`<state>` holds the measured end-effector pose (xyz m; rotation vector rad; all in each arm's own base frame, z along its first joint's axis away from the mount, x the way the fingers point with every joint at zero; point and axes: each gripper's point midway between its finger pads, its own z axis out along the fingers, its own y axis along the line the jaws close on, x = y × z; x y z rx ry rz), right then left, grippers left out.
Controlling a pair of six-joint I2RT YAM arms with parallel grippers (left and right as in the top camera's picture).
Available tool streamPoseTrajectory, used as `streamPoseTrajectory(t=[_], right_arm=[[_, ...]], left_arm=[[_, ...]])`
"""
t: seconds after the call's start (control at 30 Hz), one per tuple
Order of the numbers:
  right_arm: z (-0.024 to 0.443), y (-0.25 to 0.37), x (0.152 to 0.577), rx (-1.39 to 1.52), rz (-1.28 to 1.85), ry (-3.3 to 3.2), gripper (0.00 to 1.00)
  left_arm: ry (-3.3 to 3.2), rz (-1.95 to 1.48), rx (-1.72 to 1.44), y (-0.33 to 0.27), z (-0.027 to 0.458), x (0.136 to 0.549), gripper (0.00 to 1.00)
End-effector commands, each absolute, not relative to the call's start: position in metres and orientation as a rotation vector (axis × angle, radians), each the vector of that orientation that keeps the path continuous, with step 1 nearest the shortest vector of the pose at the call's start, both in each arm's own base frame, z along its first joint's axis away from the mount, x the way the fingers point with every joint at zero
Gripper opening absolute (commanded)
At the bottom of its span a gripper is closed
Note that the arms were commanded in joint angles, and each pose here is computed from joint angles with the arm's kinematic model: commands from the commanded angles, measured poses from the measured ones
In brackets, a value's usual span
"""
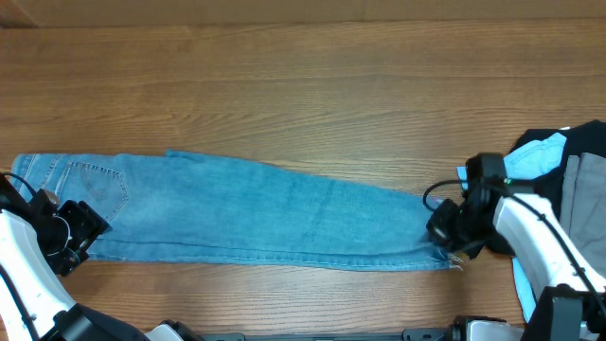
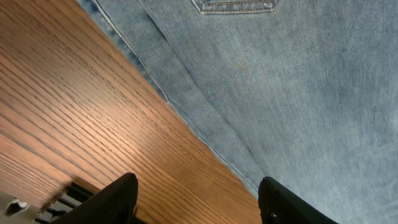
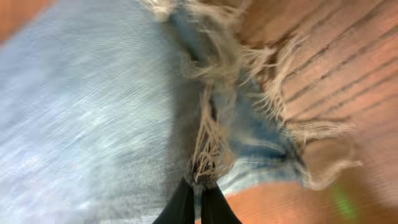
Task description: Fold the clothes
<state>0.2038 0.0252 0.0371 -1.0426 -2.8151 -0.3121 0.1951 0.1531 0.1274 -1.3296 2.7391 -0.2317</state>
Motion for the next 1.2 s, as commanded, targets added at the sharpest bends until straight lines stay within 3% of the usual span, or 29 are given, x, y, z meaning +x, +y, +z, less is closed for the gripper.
streamPoseTrajectory(t=[0.0, 0.17, 0.5, 0.63, 0.83, 1.17], right_arm=[[0.080, 0.024, 0.242, -0.967, -0.388, -2.957, 0.04], [0.108, 0.022, 0.262, -0.974, -0.420, -3.017, 0.04], [0.119, 0.026, 0.285, -1.059, -0.530, -3.048, 0.04], [0.119, 0.028, 0.285, -1.054, -0.547, -3.041, 0.04], [0.119, 0.029, 0.282, -1.052, -0.539, -3.029, 0.04], [0.118, 0.029, 0.278, -1.050, -0.532, -3.018, 0.04]], left_arm=[[2.715, -0.244, -1.347, 0.153, 0.128, 0.197, 0.66], [2.684, -0.184, -1.388, 0.162, 0.128, 0.198, 0.71], [2.606, -0.044, -1.529, 0.180, 0.098, 0.193, 0.79], [2.562, -0.040, -1.582, 0.192, 0.076, 0.195, 0.68], [2.489, -0.118, -1.558, 0.223, 0.052, 0.211, 0.68], [2.402, -0.069, -1.426, 0.265, 0.032, 0.243, 0.81]])
